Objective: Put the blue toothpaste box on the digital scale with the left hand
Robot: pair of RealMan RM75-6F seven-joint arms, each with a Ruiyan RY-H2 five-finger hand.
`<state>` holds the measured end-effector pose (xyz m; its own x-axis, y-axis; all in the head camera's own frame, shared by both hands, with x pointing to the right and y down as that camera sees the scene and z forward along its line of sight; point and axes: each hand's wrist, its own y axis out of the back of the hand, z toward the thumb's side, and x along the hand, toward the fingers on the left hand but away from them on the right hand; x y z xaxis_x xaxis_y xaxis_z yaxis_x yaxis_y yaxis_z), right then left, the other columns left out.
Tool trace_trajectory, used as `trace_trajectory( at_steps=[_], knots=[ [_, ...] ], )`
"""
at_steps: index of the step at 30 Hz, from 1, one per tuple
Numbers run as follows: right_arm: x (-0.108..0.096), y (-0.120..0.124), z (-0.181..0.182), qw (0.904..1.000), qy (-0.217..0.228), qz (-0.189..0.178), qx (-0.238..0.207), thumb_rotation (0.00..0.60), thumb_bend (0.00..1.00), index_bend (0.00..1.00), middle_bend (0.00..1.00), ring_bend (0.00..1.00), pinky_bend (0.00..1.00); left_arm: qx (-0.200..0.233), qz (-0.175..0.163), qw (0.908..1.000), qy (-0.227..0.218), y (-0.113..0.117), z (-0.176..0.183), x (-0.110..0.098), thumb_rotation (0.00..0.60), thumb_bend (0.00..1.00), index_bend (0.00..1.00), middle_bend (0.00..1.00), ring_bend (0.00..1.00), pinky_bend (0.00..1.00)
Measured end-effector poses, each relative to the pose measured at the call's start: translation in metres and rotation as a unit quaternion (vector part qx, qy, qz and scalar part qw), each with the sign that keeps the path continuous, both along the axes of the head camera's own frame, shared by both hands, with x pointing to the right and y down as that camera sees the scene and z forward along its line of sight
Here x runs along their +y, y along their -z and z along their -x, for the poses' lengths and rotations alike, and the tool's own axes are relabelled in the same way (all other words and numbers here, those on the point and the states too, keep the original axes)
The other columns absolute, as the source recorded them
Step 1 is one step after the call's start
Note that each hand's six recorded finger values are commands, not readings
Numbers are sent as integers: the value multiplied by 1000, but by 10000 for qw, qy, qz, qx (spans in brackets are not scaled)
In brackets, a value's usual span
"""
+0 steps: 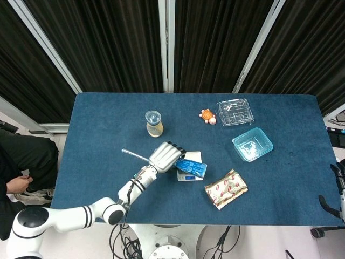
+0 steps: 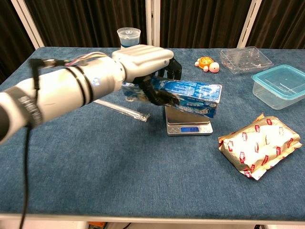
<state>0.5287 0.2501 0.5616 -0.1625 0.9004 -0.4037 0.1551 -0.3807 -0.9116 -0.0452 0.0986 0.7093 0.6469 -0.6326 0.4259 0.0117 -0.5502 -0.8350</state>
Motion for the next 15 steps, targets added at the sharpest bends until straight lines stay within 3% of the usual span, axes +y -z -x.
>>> trace_trajectory(
  at_steps=[8, 15],
  knots=[
    [1, -6, -4, 9999, -26, 73, 89, 600, 240, 0, 0, 0, 0, -136, 150, 9995, 254, -22, -8, -7, 600, 331, 524, 567, 449, 450],
    [1, -8, -4, 9999, -3, 135, 37, 600, 241, 0, 0, 0, 0, -139, 222, 9993, 282, -26, -31, -7, 600, 332, 496, 555, 446, 445]
  ],
)
